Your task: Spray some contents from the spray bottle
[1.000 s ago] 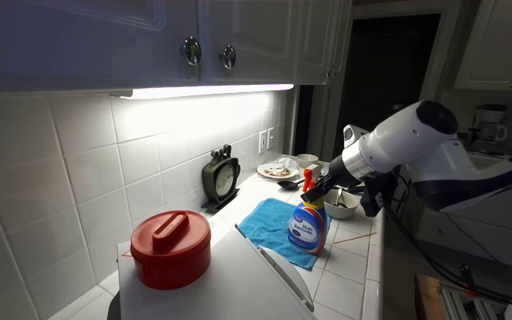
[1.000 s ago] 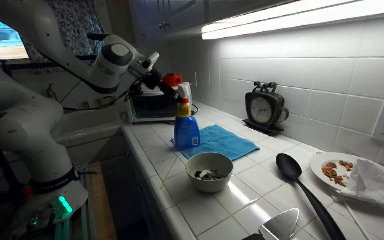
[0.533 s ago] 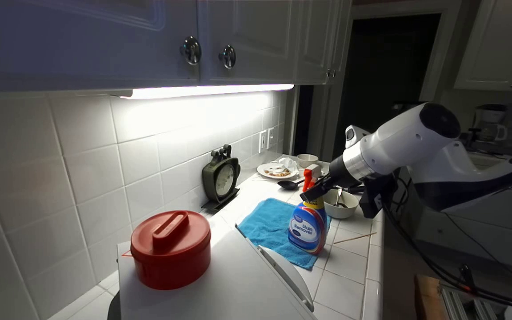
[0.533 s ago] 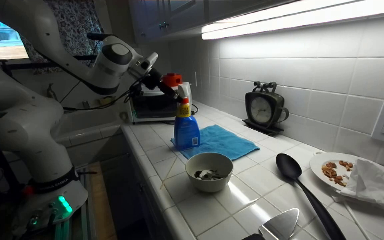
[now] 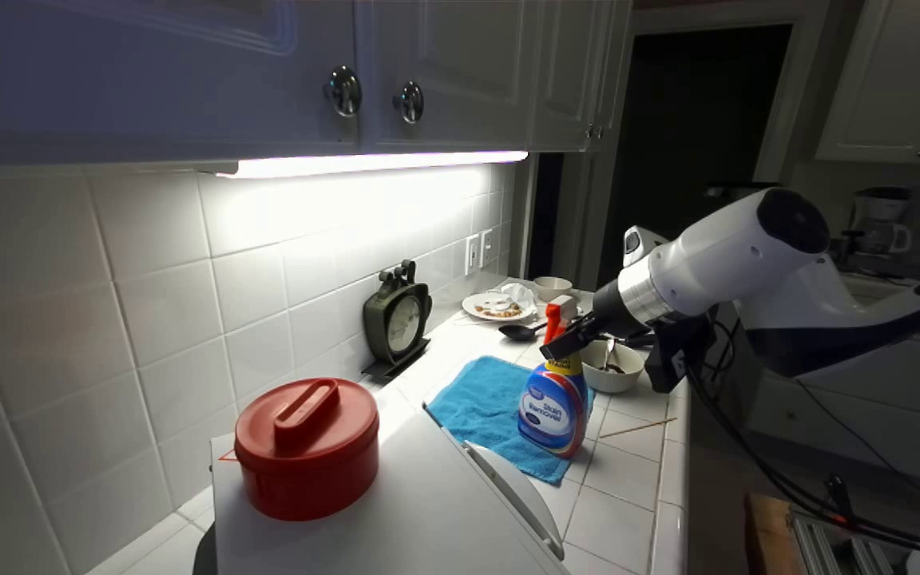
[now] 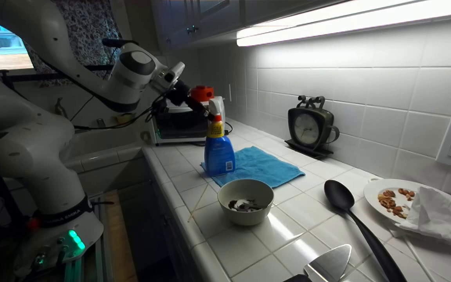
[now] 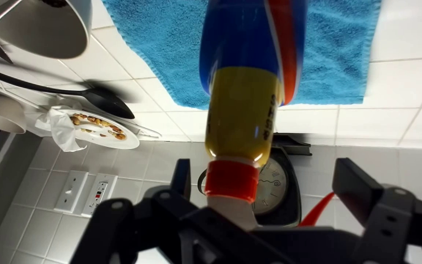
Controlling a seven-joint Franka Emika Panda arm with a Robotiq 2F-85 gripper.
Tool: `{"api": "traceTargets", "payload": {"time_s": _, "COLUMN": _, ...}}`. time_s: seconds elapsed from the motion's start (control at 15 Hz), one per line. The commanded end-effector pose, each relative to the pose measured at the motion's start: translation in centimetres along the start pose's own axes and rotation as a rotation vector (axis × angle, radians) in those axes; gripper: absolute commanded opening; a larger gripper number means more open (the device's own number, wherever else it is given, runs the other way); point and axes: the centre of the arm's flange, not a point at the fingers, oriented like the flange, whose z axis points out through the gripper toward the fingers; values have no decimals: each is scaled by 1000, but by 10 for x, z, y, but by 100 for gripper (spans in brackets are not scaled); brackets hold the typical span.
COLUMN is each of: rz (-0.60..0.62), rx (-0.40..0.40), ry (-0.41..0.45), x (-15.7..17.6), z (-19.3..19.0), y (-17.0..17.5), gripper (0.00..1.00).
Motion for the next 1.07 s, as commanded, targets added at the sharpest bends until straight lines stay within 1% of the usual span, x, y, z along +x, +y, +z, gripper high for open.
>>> {"api": "traceTargets", "payload": {"time_s": 0.0, "rz": 15, "rx": 1, "ry": 27, "x": -20, "z": -12, "y": 11, "gripper": 100}}
{"api": "traceTargets", "payload": {"time_s": 0.6, "rz": 29, "rx": 22, "ry": 34, "x": -17, "z": -15, "y": 11, "gripper": 100}}
{"api": "traceTargets", "payload": {"time_s": 1.0, "rz": 26, "rx": 26, "ry": 54, "x": -12, "z": -23, "y": 10, "gripper": 100}}
